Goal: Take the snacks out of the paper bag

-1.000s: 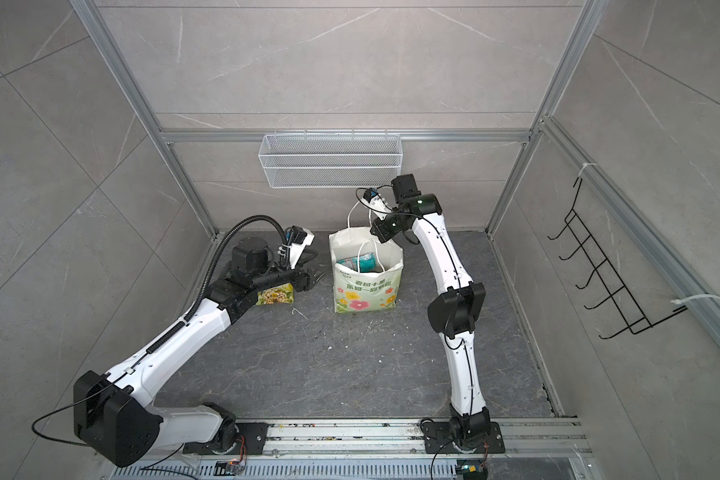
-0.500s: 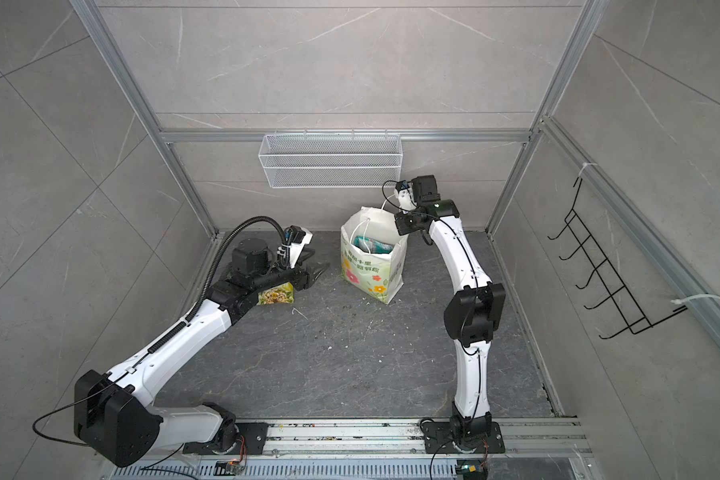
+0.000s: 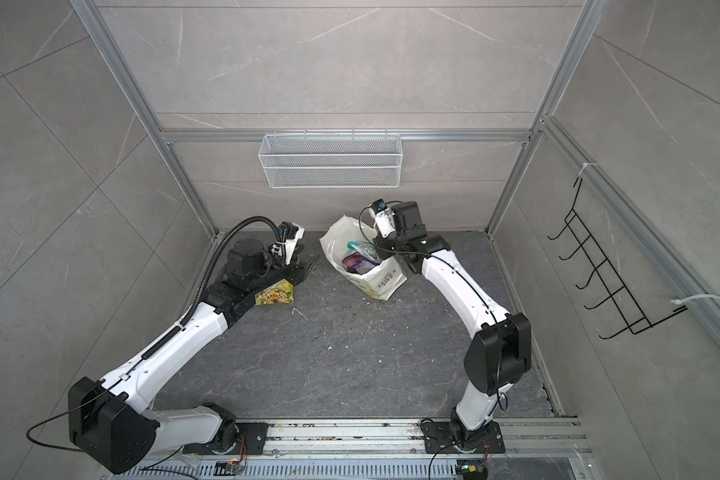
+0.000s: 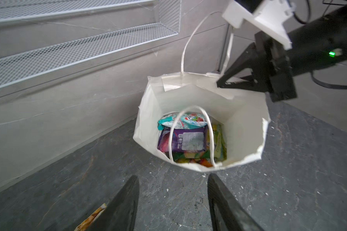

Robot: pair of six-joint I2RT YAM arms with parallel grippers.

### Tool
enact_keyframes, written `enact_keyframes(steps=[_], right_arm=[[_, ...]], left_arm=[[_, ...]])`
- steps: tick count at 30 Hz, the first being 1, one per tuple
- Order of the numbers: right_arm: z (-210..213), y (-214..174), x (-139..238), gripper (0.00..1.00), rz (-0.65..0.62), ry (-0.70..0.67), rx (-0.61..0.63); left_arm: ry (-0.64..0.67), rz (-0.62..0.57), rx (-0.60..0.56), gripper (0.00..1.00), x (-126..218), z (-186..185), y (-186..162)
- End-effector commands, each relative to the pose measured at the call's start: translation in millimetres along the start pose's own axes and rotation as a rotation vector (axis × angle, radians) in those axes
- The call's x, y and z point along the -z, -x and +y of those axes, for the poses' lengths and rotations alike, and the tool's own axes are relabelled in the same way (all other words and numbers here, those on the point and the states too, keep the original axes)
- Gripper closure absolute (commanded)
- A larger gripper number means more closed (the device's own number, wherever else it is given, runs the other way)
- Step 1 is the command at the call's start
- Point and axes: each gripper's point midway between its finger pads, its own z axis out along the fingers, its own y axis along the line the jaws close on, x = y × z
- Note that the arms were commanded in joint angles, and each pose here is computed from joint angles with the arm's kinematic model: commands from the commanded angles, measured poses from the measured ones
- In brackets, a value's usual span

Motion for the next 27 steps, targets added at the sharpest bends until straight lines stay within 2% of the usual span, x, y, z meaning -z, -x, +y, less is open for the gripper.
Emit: enact_keyframes(steps=[1, 3, 7, 15, 20, 24, 27], right_arm=[[30, 29, 11, 1.0, -0.14, 0.019, 0.073], [53, 22, 8, 1.0, -0.132, 0.043, 0.127], [91, 12, 11, 1.0, -0.144, 0.107, 0.206], [101, 10, 20, 1.0, -0.182, 0.15, 0.135], [109, 5, 31, 1.0, -0.241, 0.189, 0.135], [109, 0, 31, 1.0, -0.224, 0.186, 0.137], [104, 1, 27, 1.0, -0.23, 0.159, 0.092]], left_arm=[[0.126, -0.044, 0.02, 0.43, 12, 21, 13], [0.151, -0.038, 0.018, 0.43, 14, 25, 10], [0.119, -0.019, -0.008, 0.43, 16, 19, 6], [-0.036, 0.069, -0.044, 0.45, 4, -6, -18], [-0.065, 0.147, -0.051, 0.46, -16, -8, -44], [-0.145, 0.167, -0.042, 0.45, -30, -19, -48], [-0.149, 0.173, -0.025, 0.48, -39, -19, -48]])
